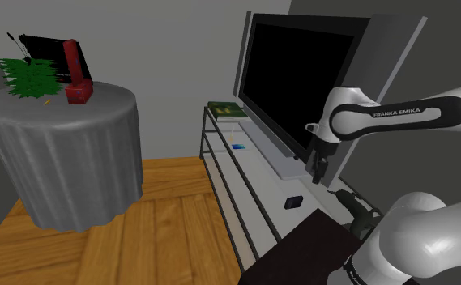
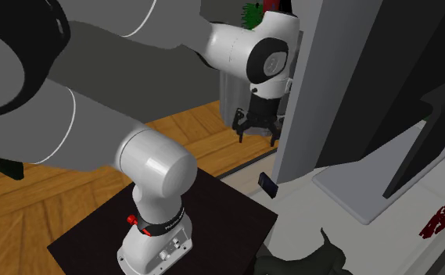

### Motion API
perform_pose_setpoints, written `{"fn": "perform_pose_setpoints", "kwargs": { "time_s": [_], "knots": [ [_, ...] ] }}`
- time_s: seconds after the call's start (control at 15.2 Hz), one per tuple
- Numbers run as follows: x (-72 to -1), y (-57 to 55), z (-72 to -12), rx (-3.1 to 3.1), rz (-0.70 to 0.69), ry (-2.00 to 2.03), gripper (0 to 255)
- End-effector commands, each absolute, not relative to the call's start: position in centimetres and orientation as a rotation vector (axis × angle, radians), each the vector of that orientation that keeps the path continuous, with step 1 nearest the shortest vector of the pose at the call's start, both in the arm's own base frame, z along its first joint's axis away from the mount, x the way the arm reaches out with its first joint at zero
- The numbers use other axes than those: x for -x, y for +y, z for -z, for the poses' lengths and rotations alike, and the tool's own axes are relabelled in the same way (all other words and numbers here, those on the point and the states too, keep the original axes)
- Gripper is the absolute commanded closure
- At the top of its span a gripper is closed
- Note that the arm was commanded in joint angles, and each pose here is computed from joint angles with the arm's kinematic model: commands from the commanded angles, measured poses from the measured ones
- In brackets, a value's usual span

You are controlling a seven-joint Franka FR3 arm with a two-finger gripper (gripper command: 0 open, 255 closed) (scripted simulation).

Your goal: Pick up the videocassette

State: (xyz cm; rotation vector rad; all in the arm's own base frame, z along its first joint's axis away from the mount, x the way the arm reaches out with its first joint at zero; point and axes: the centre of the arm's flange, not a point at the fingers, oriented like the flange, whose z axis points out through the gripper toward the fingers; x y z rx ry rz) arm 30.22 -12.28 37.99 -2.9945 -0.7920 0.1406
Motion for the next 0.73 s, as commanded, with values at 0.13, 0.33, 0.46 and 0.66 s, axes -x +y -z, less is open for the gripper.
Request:
{"fn": "perform_pose_setpoints", "kwargs": {
  "time_s": [0.13, 0.33, 0.46, 0.66],
  "knots": [
    [-31.1, -14.9, -33.3, 2.956, -0.162, -0.94, 0],
    [-31.8, -16.6, -29.9, 2.922, -0.179, -1.045, 0],
    [-32.4, -17.8, -27.6, 2.897, -0.191, -1.115, 0],
    [-33.2, -19.5, -24.2, 2.857, -0.208, -1.218, 0]
  ]
}}
